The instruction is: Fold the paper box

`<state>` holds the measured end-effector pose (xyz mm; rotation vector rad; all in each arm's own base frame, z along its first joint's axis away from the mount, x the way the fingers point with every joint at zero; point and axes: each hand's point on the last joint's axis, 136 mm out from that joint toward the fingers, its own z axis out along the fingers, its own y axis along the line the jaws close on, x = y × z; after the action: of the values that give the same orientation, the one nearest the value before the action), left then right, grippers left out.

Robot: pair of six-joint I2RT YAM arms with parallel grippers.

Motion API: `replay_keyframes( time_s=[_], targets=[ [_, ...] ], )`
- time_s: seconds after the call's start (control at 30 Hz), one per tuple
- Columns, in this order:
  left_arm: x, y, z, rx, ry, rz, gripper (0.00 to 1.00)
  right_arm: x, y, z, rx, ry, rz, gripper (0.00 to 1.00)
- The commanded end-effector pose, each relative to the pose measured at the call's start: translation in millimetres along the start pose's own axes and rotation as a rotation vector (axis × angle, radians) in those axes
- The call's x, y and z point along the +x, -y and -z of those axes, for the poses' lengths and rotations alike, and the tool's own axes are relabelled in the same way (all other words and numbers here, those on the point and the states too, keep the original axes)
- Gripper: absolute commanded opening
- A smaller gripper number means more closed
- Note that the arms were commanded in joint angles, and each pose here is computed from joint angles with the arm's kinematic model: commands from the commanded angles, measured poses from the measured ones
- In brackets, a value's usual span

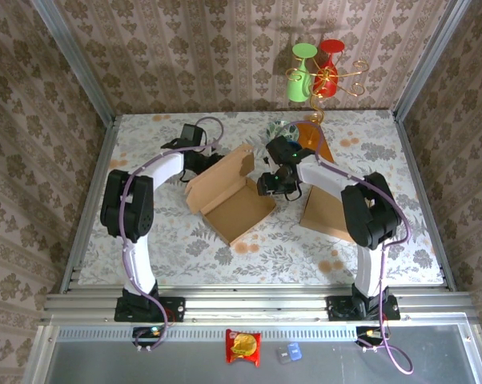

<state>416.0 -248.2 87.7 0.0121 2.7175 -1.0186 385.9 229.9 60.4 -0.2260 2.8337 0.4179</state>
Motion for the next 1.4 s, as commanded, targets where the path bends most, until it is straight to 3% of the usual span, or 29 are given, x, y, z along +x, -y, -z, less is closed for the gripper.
replay_keyframes(
  time_s=[0.0, 0.43, 0.63, 0.73, 0.87, 1.0, 1.17, 1.37],
  targets=[
    [-1.3, 4.1, 0.4, 0.01, -0.025, -0.026, 0.43, 7.3, 1.8, -7.9, 0.033, -0.046, 0.007, 0.53],
    [-19.3, 2.2, 0.8, -0.019, -0.039, -0.054, 0.43, 37.6, 4.6, -13.8, 0.095, -0.054, -0.13, 0.3],
    [-24.9, 6.2, -1.9, -0.011, -0.047, -0.067, 0.43, 74.9, -6.1, 1.3, 0.137, -0.045, -0.27, 0.29],
    [-25.7, 10.5, -4.3, 0.004, -0.053, -0.08, 0.43, 86.9, -27.2, 9.0, 0.086, -0.023, -0.331, 0.3],
    [-23.9, 17.4, -7.9, 0.018, -0.07, -0.102, 0.41, 88.4, -38.3, 25.1, 0.04, 0.017, -0.341, 0.4],
    [-22.5, 23.2, -9.5, 0.025, -0.075, -0.125, 0.41, 60.6, -25.4, 62.5, 0.039, 0.139, -0.187, 0.5],
    [-18.9, 27.6, -13.0, 0.029, -0.089, -0.145, 0.41, 16.6, -24.6, 105.5, -0.111, 0.287, 0.159, 0.5],
    [-14.8, 26.2, -16.7, 0.02, -0.102, -0.156, 0.4, -12.5, -12.8, 116.3, -0.182, 0.354, 0.477, 0.52]
  ],
)
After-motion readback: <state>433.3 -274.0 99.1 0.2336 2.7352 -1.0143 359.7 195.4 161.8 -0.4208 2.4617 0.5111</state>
